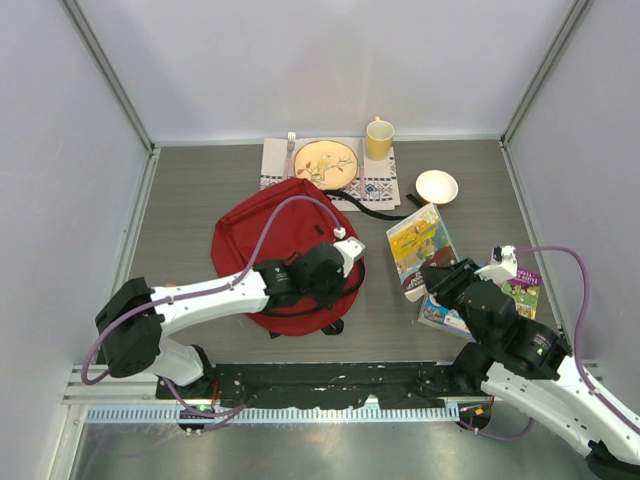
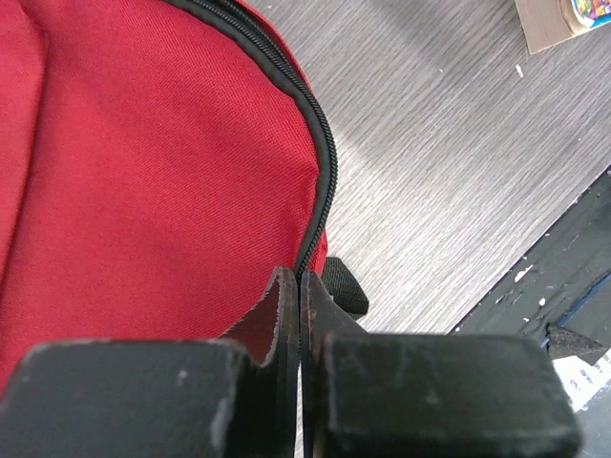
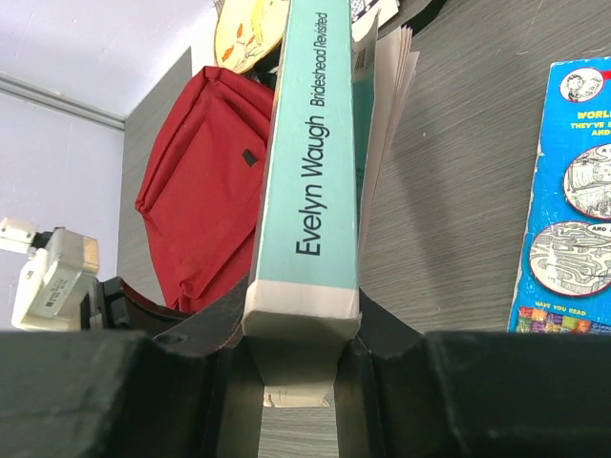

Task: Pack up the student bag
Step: Place the book in the student bag.

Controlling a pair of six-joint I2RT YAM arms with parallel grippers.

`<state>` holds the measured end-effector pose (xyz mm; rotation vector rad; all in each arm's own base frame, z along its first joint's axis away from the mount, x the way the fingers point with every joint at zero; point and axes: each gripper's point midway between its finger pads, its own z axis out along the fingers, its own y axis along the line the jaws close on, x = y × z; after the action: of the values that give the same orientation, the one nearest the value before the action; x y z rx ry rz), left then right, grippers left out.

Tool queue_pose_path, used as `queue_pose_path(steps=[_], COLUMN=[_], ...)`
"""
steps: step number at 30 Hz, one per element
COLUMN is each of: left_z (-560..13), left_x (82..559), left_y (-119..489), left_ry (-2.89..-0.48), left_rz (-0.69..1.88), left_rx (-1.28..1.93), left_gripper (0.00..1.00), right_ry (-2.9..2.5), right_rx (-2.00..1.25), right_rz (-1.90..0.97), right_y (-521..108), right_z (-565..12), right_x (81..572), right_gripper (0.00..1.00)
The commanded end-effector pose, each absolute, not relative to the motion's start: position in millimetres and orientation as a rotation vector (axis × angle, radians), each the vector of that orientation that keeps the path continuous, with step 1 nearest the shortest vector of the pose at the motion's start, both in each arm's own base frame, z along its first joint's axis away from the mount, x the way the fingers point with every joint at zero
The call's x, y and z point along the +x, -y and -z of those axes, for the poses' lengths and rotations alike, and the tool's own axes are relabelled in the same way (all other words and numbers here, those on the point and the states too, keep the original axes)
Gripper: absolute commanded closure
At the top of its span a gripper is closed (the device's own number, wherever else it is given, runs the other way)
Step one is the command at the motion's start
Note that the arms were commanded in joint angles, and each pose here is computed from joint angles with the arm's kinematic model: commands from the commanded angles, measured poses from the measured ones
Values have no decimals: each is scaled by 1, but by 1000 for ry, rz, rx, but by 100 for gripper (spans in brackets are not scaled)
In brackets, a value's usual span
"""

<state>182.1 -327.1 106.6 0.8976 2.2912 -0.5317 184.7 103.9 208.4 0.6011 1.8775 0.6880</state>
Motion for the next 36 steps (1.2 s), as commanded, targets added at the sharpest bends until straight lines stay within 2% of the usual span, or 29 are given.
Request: queue_pose_path(steps=[1,5,13,25,32,36], left_z=[-134,-144,-206,-306,-326,-330], left_x=[186,193,231,252,256,252], left_y=[334,328,290,272,267,270], left_ry=[-2206,-2188,-2106,-1914,-1878,-1865], left_rz=[592,558,384,444,436,476], left_rx=[854,799,512,238,212,221], left_gripper=[100,100,100,100,100,100], right_ry=[-1744,-1750,-1795,-1904,-1977,-1909], right_rx=[671,662,632,469,453,409], right_rz=[-791,-798,-892,-1404,-1542,-1646], right_y=[-106,-108,-122,-202,-237,-256], right_z=[-241,-242,-244,-263,-241,-253], right_x=[194,193,184,149,150,157], right_gripper=[99,99,99,99,99,99])
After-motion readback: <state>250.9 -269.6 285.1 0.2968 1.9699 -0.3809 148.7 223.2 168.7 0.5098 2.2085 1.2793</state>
